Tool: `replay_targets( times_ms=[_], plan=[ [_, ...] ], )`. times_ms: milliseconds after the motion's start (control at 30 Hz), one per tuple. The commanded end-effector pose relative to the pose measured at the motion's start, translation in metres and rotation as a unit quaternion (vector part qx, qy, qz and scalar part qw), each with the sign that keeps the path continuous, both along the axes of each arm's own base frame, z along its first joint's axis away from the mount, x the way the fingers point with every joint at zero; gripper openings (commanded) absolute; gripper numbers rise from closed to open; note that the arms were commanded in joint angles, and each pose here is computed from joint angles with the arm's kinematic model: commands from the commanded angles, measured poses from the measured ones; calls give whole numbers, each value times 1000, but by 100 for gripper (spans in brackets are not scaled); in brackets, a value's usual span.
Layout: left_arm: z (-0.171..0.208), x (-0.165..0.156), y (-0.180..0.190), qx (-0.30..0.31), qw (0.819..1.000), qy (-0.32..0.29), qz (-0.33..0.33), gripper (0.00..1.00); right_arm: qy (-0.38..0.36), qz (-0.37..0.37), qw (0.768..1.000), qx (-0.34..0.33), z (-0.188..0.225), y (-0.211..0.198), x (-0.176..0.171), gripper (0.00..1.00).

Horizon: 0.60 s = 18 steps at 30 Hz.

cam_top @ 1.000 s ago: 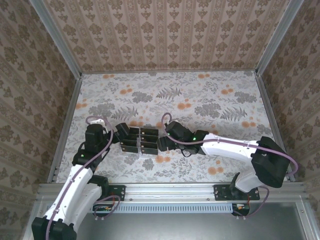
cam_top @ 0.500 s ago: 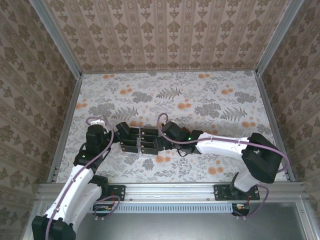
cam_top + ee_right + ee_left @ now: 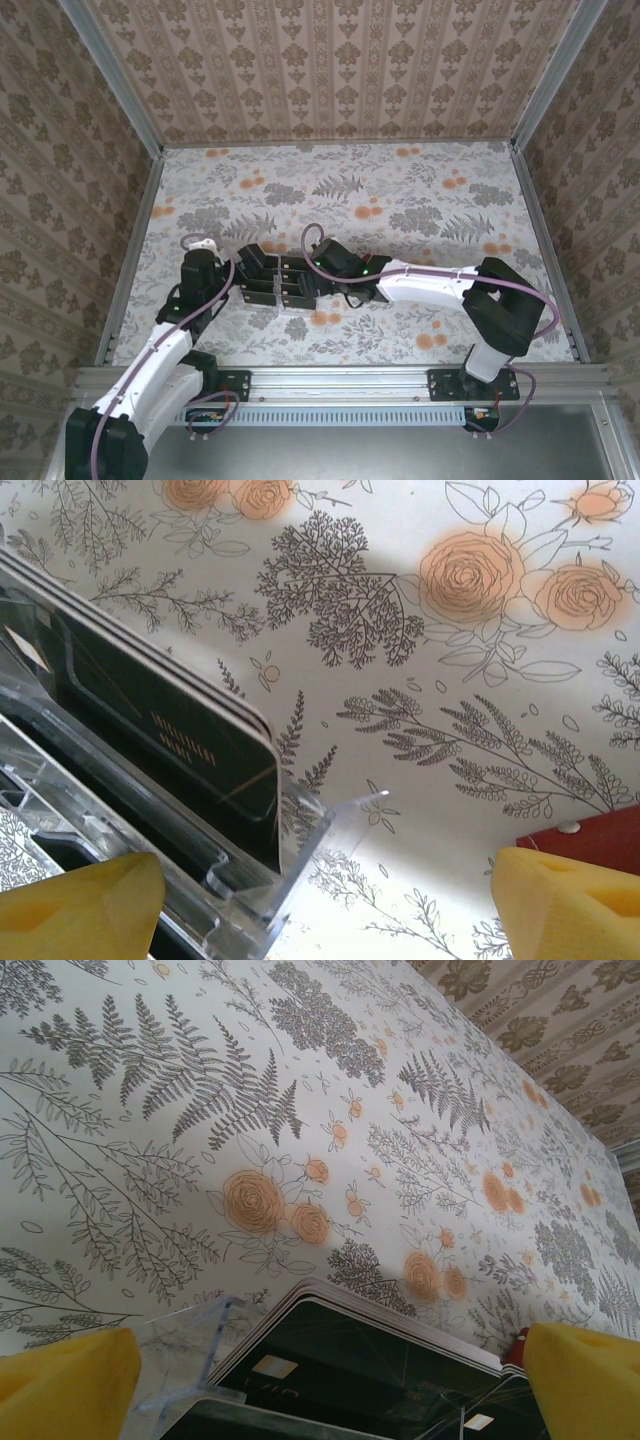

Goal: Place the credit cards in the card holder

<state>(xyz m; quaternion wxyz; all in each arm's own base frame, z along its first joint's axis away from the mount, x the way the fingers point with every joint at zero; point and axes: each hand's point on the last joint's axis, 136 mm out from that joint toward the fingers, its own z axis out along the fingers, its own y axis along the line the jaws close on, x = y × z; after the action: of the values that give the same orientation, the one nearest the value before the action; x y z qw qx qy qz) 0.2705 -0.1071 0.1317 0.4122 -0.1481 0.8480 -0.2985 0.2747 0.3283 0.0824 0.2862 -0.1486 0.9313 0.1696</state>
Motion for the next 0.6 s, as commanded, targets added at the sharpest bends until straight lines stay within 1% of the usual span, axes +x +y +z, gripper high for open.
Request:
replay_targets(
  times_ms=[0, 333, 567],
  plan=[
    [11, 7, -8, -17, 1000, -17, -10, 100, -15, -5, 1000, -16, 5, -4, 18, 85],
    [10, 20, -18, -17, 1000, -16, -20, 100, -14, -24, 999, -20, 4, -13, 53, 84],
    [15, 36, -31, -21, 999, -20, -26, 100, -17, -50, 998, -19, 4, -26, 82, 83]
  ],
)
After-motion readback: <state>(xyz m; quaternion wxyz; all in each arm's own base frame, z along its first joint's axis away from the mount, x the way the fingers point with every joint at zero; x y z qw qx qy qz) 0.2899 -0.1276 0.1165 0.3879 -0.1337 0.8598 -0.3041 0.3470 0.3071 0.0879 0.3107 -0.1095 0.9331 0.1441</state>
